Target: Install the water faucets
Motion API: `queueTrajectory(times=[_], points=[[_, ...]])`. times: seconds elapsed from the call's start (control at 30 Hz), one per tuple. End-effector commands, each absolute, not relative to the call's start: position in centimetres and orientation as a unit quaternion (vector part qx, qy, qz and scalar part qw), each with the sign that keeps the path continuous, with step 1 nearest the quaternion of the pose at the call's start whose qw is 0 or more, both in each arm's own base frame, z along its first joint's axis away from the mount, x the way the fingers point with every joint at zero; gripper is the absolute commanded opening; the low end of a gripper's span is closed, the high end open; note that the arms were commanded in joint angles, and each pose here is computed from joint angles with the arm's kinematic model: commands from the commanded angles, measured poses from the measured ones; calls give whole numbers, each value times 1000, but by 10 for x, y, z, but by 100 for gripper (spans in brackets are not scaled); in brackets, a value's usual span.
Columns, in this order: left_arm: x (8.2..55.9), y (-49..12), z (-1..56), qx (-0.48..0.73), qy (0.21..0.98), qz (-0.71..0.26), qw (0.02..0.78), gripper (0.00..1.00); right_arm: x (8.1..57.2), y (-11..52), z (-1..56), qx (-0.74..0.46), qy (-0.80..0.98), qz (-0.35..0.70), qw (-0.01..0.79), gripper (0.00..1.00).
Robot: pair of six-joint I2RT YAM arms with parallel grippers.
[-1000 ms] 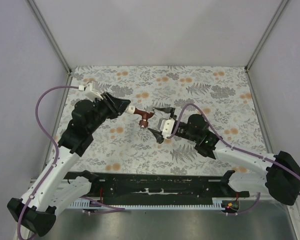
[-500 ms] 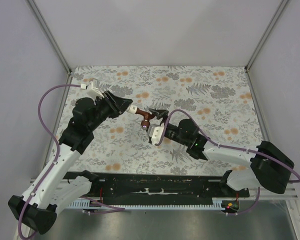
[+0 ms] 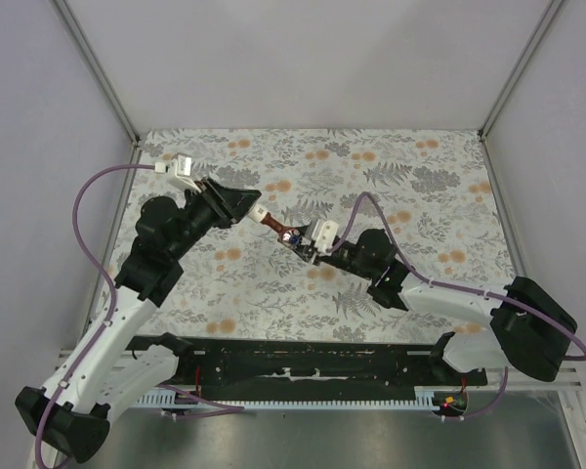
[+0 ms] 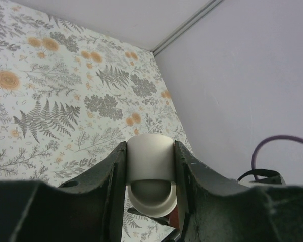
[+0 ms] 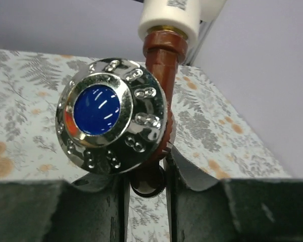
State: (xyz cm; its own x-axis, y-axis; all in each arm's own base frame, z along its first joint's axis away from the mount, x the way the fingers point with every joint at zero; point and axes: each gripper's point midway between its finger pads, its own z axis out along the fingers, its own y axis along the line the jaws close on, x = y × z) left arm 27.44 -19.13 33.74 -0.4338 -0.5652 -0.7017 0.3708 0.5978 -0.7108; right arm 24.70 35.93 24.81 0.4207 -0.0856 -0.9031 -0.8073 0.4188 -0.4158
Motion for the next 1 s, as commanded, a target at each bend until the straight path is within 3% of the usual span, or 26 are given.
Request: queueTrajectory(times=[0.0,0.27,0.4,0.53,0.67,0.97], points=[[260,-196,369,11,659,-465,591,2,252,346,288,-338,519,426,659,5],[236,-202,381,101,589,-482,641,2,271,337,287,-131,622,642,429,2],[228,-204,383,120,569,-489,651,2,264,348,289,-110,622,693,348,3],[231,-204,376,114,576,-487,646,2,265,356,284,-103,629,711,295,9],[241,-194,367,76,603,-463,645,2,268,353,276,-102,639,701,299,23],[265,-164,325,-43,709,-377,595,2,279,322,260,-163,704,569,393,82]])
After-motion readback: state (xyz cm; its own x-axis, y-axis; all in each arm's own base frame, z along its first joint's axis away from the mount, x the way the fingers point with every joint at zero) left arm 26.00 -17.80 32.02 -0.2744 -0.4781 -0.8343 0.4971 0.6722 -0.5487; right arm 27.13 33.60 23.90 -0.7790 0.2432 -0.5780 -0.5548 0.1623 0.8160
